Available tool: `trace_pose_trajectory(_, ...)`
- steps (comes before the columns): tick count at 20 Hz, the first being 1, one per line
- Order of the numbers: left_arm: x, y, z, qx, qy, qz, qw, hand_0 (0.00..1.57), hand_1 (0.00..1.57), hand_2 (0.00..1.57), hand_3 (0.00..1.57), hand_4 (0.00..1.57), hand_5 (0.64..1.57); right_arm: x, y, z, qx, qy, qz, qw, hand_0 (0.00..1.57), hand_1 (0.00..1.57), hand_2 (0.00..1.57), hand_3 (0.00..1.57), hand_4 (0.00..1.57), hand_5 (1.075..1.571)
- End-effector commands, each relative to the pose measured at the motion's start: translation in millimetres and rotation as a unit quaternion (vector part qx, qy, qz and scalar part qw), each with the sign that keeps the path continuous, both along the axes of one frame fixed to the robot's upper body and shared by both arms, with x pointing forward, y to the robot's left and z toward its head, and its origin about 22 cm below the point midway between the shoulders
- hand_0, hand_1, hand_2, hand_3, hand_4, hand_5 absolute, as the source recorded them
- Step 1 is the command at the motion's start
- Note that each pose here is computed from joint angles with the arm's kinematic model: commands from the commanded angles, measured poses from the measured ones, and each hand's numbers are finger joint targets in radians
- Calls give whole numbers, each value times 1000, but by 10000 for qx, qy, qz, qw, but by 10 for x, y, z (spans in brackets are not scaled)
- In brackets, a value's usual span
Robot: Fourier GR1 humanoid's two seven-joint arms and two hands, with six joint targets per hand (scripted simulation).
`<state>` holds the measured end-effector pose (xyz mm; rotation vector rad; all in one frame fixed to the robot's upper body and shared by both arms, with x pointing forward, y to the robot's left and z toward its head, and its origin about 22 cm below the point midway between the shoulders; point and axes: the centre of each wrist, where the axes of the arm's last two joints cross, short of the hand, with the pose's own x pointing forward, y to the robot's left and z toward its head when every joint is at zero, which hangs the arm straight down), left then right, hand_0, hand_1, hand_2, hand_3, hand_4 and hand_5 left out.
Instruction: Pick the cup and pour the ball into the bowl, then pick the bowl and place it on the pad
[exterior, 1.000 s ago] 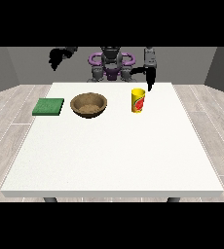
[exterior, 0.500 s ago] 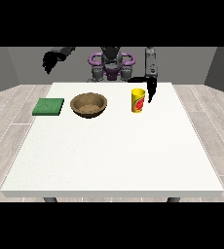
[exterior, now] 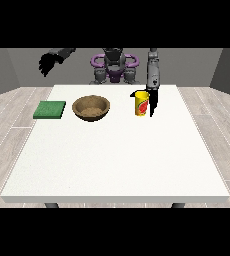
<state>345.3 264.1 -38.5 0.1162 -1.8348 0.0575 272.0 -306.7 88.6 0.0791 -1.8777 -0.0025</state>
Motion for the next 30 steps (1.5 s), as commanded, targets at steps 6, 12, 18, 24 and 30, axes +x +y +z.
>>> trace_pose_trajectory(6,-15,-50,-237,914,-190,778,9926,1265,1265,1571,1571,1335,1483,18,-265,330,23,-567,278,9980,0,0,0,74,642,1568)
trace_pose_trajectory(12,-29,-44,-243,1495,155,766,9857,1285,1285,1571,1571,1408,1413,-18,-807,269,74,129,-28,9999,0,0,0,182,634,1566)
trace_pose_trajectory(18,281,-534,124,2935,376,681,9528,1298,1298,1571,1571,1398,1488,49,-815,-8,60,948,-207,9953,0,0,0,276,639,1564)
trace_pose_trajectory(24,309,-998,78,4706,204,828,8782,1362,1362,1571,1571,1448,1533,87,-727,-272,308,1099,-96,9934,0,0,0,151,668,1561)
trace_pose_trajectory(30,322,-1451,104,5713,470,566,8174,1357,1357,1571,1571,1456,1535,-139,-1206,-514,292,1504,-239,9879,0,0,0,0,688,1560)
